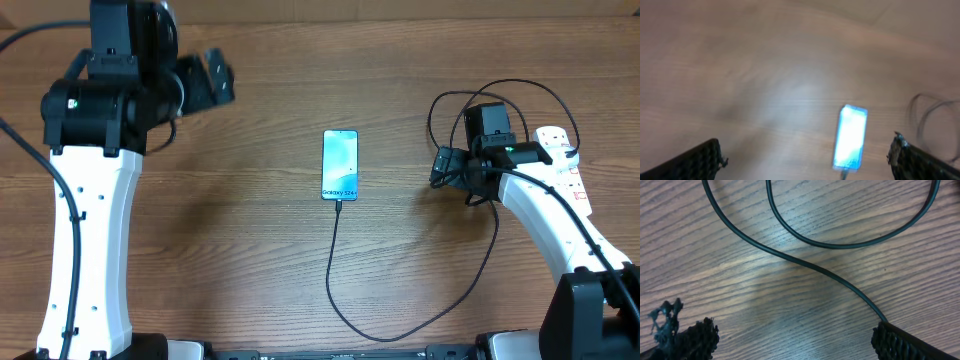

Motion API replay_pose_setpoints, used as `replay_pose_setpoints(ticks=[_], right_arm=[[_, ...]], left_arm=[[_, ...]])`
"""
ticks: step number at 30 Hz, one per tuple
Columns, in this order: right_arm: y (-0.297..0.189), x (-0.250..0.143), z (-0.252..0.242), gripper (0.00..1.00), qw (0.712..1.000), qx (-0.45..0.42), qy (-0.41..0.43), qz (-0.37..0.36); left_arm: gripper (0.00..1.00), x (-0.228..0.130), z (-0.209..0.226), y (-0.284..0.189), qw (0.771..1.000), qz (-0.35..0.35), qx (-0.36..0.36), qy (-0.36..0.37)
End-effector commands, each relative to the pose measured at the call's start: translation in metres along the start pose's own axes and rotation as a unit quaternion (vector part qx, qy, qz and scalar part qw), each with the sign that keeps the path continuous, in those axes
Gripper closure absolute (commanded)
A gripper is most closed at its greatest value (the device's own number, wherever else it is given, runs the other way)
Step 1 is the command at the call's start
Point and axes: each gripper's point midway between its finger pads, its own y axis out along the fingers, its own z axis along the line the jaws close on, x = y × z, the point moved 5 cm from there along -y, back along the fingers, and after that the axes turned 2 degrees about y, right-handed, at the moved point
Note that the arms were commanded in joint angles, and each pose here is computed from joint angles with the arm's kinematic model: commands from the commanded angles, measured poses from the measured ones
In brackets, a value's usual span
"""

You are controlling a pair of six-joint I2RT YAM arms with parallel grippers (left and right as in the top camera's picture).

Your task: Plug charger to phone and switch on socket

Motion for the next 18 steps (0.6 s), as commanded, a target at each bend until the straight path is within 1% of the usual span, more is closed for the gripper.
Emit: replay_pose_setpoints(ticks=[1,4,11,18], right_arm=[[-0.007,0.003,0.0,0.0,1.0,0.006,-0.001,-0.013],[-0.007,0.003,0.0,0.0,1.0,0.006,-0.001,-0.013],[-0.007,0.003,0.0,0.0,1.0,0.006,-0.001,-0.013],[-0.007,0.003,0.0,0.0,1.0,0.006,-0.001,-0.013]], left_arm=[[0.0,-0.014,0.019,-0.008,0.997,0.023,0.066,0.016],[0.0,-0.026,0.023,-0.005,0.995,0.053,0.077,0.02],[0.0,-0.041,0.02,0.01,0.995,0.088,0.052,0.016],[0.0,-0.058,0.027,0.03,0.992,0.112,0.059,0.016]])
